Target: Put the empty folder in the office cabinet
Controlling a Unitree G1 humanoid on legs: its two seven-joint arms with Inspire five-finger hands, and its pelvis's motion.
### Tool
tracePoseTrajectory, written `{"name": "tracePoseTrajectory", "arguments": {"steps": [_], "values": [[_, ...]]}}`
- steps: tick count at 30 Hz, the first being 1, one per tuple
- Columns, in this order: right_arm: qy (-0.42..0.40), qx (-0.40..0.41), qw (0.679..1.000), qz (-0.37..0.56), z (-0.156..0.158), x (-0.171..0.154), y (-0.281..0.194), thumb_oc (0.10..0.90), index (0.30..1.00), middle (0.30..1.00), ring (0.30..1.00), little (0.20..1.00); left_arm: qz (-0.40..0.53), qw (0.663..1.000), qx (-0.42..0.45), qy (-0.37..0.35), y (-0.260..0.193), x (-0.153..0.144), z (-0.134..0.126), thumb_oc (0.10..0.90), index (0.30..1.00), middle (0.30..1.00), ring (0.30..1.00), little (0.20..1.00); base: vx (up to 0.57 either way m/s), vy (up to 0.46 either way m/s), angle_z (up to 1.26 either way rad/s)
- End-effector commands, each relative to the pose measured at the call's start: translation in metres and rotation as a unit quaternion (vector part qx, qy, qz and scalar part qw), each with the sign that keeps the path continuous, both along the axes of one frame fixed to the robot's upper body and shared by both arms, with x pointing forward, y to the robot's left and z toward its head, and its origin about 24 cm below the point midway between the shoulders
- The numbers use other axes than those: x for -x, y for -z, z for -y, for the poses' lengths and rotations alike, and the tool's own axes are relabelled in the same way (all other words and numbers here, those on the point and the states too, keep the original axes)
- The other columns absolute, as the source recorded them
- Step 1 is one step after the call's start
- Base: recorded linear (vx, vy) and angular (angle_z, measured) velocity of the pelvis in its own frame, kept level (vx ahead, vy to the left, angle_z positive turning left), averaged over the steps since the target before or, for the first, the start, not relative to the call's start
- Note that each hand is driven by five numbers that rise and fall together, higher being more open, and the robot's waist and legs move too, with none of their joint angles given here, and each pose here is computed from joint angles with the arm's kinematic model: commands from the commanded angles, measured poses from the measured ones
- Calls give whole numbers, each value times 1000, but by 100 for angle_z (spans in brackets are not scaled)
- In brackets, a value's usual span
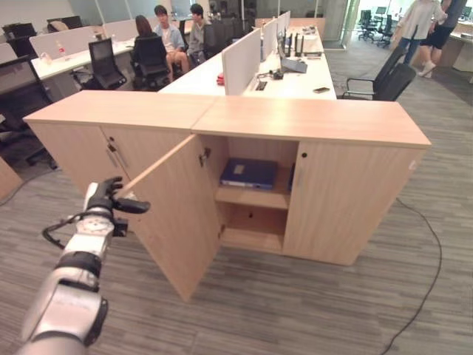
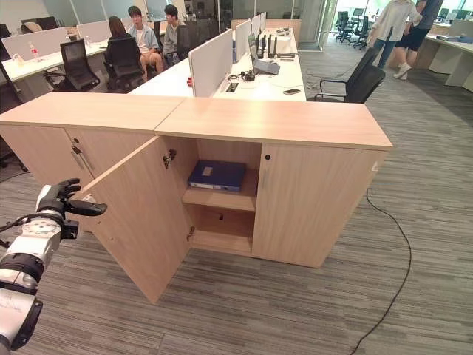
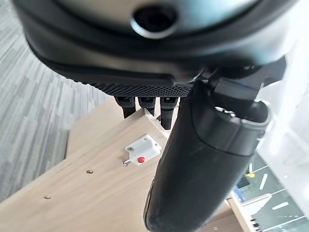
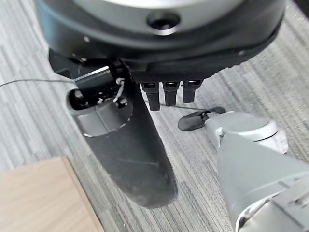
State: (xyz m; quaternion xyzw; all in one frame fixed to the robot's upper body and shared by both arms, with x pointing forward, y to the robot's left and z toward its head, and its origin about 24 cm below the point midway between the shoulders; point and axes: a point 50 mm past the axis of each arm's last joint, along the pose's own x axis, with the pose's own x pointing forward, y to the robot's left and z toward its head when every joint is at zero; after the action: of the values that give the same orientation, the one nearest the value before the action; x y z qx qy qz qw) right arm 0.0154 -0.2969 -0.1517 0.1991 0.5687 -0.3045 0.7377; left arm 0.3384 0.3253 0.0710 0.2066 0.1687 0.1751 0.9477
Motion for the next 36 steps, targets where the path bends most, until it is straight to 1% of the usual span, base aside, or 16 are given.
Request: {"name": "tracePoseTrajectory", "arguments": {"steps": [1,5,7,10,15,16,17,19,20,21,24,28,30,31,32,36], "values": [[11,13,1000,18,1,-21,-1,800,900,900,900,900,118,965,86,218,-31,-46,124,800,900,900,900,900,-4,-18,16],[36,6,999,18,-4,-19,1,800,900,900,900,900,105,937,169,286,5,-19,174,800,900,900,900,900,-56,-9,10],[52,0,999,13,-9,-18,4,800,900,900,900,900,103,900,290,308,27,9,206,800,900,900,900,900,0,0,0],[69,-6,997,14,-15,-20,6,800,900,900,900,900,88,847,362,379,34,41,244,800,900,900,900,900,-18,-13,7],[157,-19,986,43,-23,-29,8,800,900,900,900,900,89,757,438,476,8,70,292,800,900,900,900,900,-34,-19,-5],[158,-20,986,43,-23,-29,8,800,900,900,900,900,88,757,438,476,8,71,292,800,900,900,900,900,-40,-21,-8],[191,-24,980,56,-25,-34,8,800,900,900,900,900,95,721,447,521,-11,78,309,800,900,900,900,900,-36,-23,-13],[205,-21,977,63,-24,-37,8,800,900,900,900,900,104,694,433,565,-26,84,320,800,900,900,900,900,-29,-17,-16],[205,-21,976,63,-24,-37,8,800,900,900,900,900,104,694,433,565,-26,84,320,800,900,900,900,900,-12,-17,-14],[210,-22,976,59,-25,-37,8,800,900,900,900,900,103,662,454,587,-37,89,330,800,900,900,900,900,-5,-24,-17],[202,-19,978,54,-25,-38,8,800,900,900,900,900,103,624,471,615,-51,97,341,800,900,900,900,900,-5,-38,-19],[191,-21,980,47,-27,-35,9,800,900,900,900,900,108,621,478,612,-53,95,340,800,900,900,900,900,-6,-44,-3],[181,-22,982,46,-27,-35,9,800,900,900,900,900,87,640,493,583,-36,91,335,800,900,900,900,900,-2,-92,-6],[175,-16,983,44,-24,-34,8,800,900,900,900,900,74,665,474,572,-21,90,324,800,900,900,900,900,0,-85,-8],[175,-17,983,44,-25,-34,8,800,900,900,900,900,74,665,474,572,-20,90,324,800,900,900,900,900,9,-92,-10],[171,-11,984,39,-20,-29,7,800,900,900,900,900,30,745,443,498,32,97,278,800,900,900,900,900,10,-109,-16]]}}
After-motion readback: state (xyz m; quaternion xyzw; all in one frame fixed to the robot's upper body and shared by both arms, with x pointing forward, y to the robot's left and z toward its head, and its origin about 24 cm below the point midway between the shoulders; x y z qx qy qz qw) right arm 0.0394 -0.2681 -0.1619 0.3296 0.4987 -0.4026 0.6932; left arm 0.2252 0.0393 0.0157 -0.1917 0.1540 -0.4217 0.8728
